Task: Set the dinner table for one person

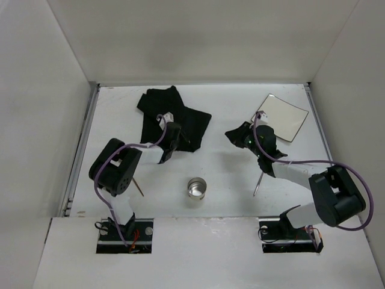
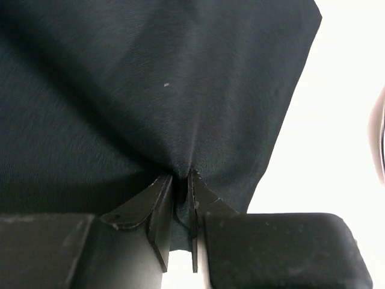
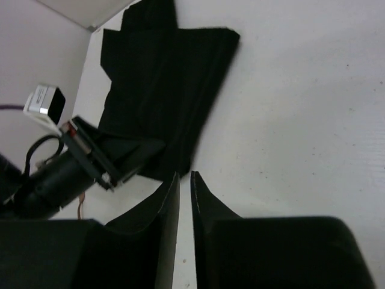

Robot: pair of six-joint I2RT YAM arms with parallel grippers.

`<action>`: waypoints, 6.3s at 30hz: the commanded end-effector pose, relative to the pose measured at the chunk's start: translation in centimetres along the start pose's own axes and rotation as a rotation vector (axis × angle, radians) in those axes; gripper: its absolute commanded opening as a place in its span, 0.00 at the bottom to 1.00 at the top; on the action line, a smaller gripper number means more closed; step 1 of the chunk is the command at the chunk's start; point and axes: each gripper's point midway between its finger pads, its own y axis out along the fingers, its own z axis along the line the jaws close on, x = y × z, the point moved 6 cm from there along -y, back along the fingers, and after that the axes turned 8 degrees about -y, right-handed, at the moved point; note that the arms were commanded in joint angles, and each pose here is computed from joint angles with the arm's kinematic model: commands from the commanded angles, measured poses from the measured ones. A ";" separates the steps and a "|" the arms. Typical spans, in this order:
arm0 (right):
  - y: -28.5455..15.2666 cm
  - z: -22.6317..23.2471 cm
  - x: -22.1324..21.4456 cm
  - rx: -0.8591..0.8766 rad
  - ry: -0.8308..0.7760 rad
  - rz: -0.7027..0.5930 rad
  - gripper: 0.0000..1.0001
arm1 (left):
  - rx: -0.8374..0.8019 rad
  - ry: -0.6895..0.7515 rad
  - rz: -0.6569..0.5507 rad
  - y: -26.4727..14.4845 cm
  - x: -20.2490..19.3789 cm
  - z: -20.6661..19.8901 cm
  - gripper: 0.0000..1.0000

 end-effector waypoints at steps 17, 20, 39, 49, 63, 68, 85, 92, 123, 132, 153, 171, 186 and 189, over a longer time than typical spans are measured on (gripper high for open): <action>7.2 -2.7 -3.6 -0.268 -0.011 0.136 0.55 | -0.197 -0.016 -0.094 -12.3 -0.1 1.1 0.42; 7.7 -2.8 -3.8 -0.277 0.000 0.143 0.55 | -0.060 -0.045 -0.146 -13.3 1.0 4.7 0.45; 10.5 -1.6 -3.6 -0.194 0.072 0.140 0.17 | 0.159 -0.294 -0.261 -8.6 4.7 12.3 0.51; 9.5 0.7 2.3 -0.121 0.107 -0.017 0.07 | 0.183 -0.478 -0.279 -5.7 5.7 14.1 0.04; -5.8 -4.4 -1.7 -0.425 0.166 -0.094 0.06 | 0.203 -0.422 -0.354 -8.6 4.9 14.8 0.01; -5.8 -4.6 -5.3 -0.451 0.139 0.044 0.09 | 0.208 -0.389 -0.384 -11.5 4.5 15.5 0.01; -9.8 -2.3 -3.0 -0.408 0.065 0.026 0.51 | 0.114 -0.228 -0.484 -18.6 4.5 12.5 0.31; -8.4 1.3 -1.1 -0.343 -0.027 0.029 0.50 | 0.047 -0.120 -0.390 -16.8 3.1 8.4 0.37; -0.9 -5.2 -7.4 -0.446 0.144 0.190 0.19 | 0.140 -0.075 -0.097 -10.9 -3.1 10.1 0.35; -3.1 -3.6 -6.4 -0.415 0.106 0.158 0.26 | 0.129 -0.064 -0.129 -11.4 -1.7 10.3 0.35; -2.3 -5.9 -7.6 -0.509 0.214 0.101 0.15 | 0.165 -0.083 -0.270 -15.5 1.7 12.2 0.38; -7.4 -5.9 -8.9 -0.502 0.227 0.095 0.07 | 0.262 -0.146 -0.245 -15.5 1.5 15.6 0.43; -9.5 -5.4 -8.6 -0.496 0.214 0.088 0.16 | 0.264 -0.168 -0.226 -15.5 0.9 16.0 0.16; -9.6 -5.0 -8.2 -0.471 0.187 0.093 0.29 | 0.264 -0.172 -0.209 -15.4 0.9 15.9 0.08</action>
